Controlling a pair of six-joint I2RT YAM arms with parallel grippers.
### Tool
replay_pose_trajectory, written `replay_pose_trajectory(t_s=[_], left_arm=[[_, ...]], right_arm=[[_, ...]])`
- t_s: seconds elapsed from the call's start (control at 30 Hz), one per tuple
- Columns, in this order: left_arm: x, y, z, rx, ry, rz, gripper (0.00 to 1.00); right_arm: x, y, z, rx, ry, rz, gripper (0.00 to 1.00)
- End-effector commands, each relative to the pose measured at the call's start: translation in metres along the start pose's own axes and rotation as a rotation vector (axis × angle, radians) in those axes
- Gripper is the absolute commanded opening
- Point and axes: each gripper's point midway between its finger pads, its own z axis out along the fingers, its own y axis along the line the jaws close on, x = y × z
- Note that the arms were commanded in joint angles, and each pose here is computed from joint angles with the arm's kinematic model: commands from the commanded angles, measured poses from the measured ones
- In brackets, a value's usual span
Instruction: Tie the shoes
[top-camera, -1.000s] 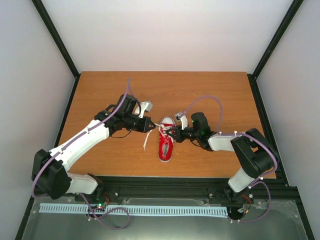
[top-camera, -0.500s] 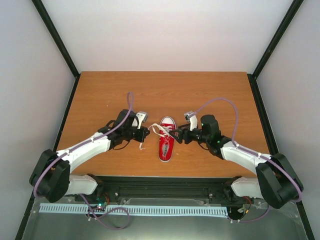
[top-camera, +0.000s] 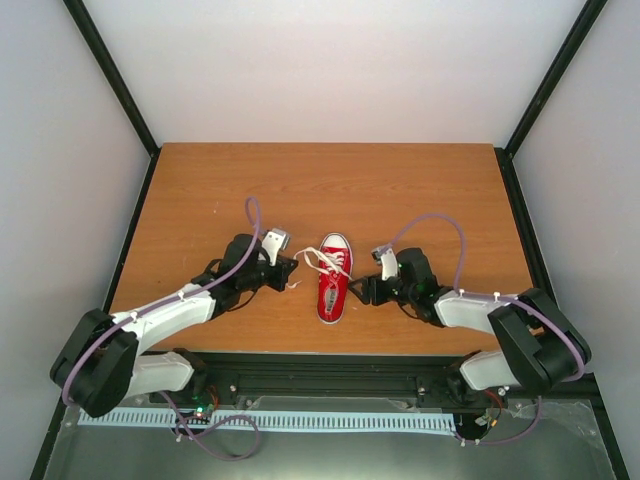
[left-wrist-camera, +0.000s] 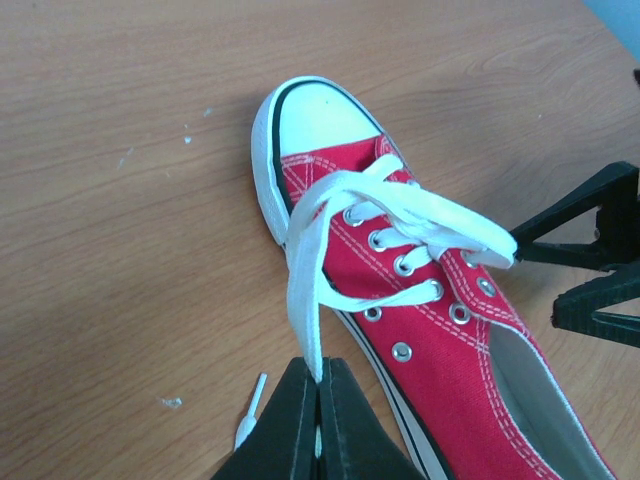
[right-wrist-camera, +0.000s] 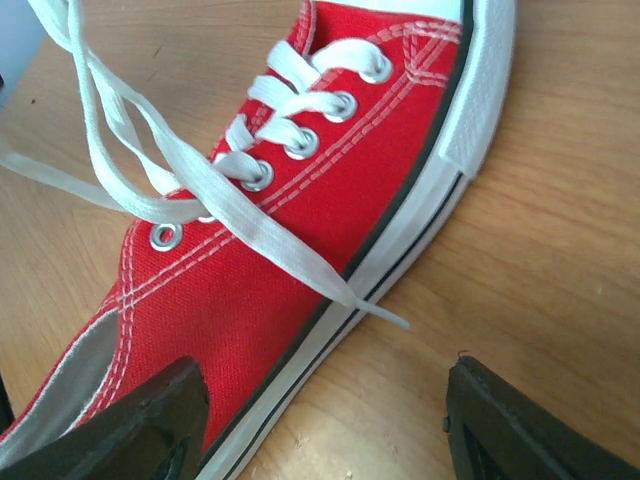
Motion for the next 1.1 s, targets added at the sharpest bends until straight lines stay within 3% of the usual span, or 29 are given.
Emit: replay_pose_trajectory(t_s=[0.0,0.43,0.63,0.7,0.9,1.07], left_arm=[[-0.027,-0.004,-0.008,0.003,-0.110,0.048,0.01],[-0.023,-0.008,-0.003,0.037,-0.094,0.039,0.01],[-0.023,-0.007,-0.004,0.026,-0.099,0.038,0.01],[-0.023,-0.004,-0.004,0.011,-0.102,0.033,0.01],[-0.022,0.022,-0.004,-0.131,-0.108,-0.024,0.01],[-0.021,0.050,-0.011,-0.286,-0.137,-0.106,0.01]], right_arm=[[-0.026,0.006,0.005,-0.019,-0.056,-0.073,0.62],[-0.032,0.021,0.035,-0.162,0.026,-0.116,0.37],[-0.026,0.014,0.040,-0.136,0.044,-0.086,0.04],[-0.031,0.011,0.036,-0.103,0.027,-0.079,0.03],[-0.054,-0.047,-0.001,0.317,-0.083,0.041,0.03],[-0.051,-0.112,-0.057,0.627,-0.152,0.290,0.03]])
